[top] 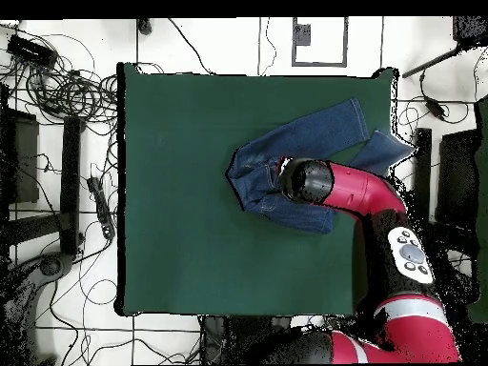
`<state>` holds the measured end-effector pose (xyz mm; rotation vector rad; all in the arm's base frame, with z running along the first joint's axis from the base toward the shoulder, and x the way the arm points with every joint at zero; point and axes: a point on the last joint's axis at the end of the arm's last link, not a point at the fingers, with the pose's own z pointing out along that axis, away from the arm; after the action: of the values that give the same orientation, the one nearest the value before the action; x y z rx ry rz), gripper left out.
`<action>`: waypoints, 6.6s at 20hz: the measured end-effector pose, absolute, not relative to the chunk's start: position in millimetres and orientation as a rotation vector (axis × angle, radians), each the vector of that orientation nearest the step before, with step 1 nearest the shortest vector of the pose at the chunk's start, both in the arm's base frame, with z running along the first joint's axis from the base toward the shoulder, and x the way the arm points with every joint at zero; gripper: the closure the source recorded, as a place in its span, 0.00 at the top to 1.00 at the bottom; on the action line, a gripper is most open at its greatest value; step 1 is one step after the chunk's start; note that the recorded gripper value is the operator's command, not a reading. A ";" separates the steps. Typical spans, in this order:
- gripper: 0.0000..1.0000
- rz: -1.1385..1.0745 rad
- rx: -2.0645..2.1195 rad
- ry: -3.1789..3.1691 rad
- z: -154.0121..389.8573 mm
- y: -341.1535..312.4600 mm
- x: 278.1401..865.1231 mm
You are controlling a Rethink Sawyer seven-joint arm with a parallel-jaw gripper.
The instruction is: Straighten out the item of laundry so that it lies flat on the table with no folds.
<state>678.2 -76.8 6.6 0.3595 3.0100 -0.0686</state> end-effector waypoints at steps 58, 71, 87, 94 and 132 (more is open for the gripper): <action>0.00 -0.093 0.402 2.934 89.3 -82.0 616.0; 1.00 -0.084 0.418 2.962 83.3 -82.3 601.3; 1.00 -0.064 0.576 2.983 8.0 -148.4 611.3; 1.00 -0.052 0.597 3.003 -12.3 -152.4 606.4; 0.00 -0.079 0.366 2.980 90.9 -56.7 590.2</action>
<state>590.2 -56.7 90.9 0.3660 2.9796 -0.0791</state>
